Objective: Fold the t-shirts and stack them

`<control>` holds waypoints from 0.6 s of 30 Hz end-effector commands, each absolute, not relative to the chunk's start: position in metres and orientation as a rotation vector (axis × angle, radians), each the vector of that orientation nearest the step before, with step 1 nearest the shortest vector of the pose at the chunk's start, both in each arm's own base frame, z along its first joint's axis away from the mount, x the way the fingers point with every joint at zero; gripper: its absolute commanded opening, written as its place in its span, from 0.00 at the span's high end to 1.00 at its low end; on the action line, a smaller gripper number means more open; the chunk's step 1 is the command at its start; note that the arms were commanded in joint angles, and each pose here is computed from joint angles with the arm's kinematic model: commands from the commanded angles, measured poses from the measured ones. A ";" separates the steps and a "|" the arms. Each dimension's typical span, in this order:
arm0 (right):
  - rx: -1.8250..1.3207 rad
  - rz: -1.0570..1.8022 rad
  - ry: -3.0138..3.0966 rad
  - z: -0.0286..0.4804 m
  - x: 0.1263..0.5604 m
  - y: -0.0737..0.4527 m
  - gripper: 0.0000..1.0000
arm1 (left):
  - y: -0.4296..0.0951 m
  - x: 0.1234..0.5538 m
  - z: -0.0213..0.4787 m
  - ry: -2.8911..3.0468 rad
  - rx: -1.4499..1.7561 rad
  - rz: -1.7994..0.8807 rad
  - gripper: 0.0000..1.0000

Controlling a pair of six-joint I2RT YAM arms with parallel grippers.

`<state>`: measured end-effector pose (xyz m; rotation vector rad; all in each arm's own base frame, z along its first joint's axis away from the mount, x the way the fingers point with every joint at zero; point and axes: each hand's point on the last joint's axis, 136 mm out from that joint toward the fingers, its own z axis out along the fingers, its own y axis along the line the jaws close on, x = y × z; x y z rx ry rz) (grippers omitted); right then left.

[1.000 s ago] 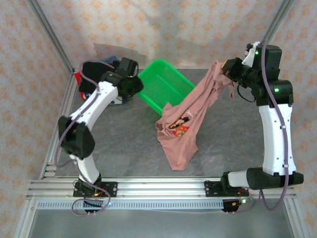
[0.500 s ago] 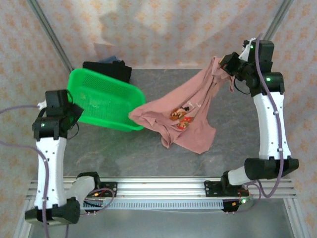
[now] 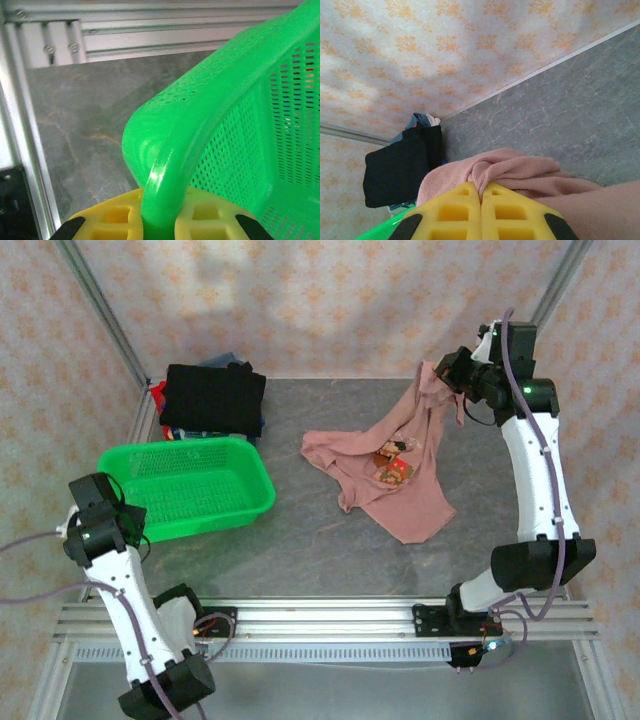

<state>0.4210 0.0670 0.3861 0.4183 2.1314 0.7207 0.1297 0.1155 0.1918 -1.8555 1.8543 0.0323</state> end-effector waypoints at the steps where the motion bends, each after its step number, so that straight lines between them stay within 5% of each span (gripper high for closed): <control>1: 0.387 0.720 2.120 0.386 0.427 0.066 1.00 | 0.120 0.105 0.169 1.723 -2.059 0.099 1.00; 7: 0.376 0.707 2.148 0.375 0.427 0.067 1.00 | 0.118 0.067 0.142 1.515 -2.300 0.200 1.00; 13: 0.367 0.733 2.249 0.343 0.431 0.073 1.00 | 0.096 0.070 0.093 1.390 -2.470 0.030 1.00; 14: 0.365 0.735 2.279 0.336 0.431 0.074 1.00 | 0.095 0.074 0.090 1.385 -2.462 -0.005 0.92; 16: 0.361 0.734 2.361 0.315 0.432 0.077 1.00 | 0.092 0.081 0.085 1.366 -2.457 -0.074 0.54; 18: 0.382 0.705 2.431 0.293 0.434 0.075 1.00 | 0.090 0.089 0.086 1.364 -2.444 -0.136 0.32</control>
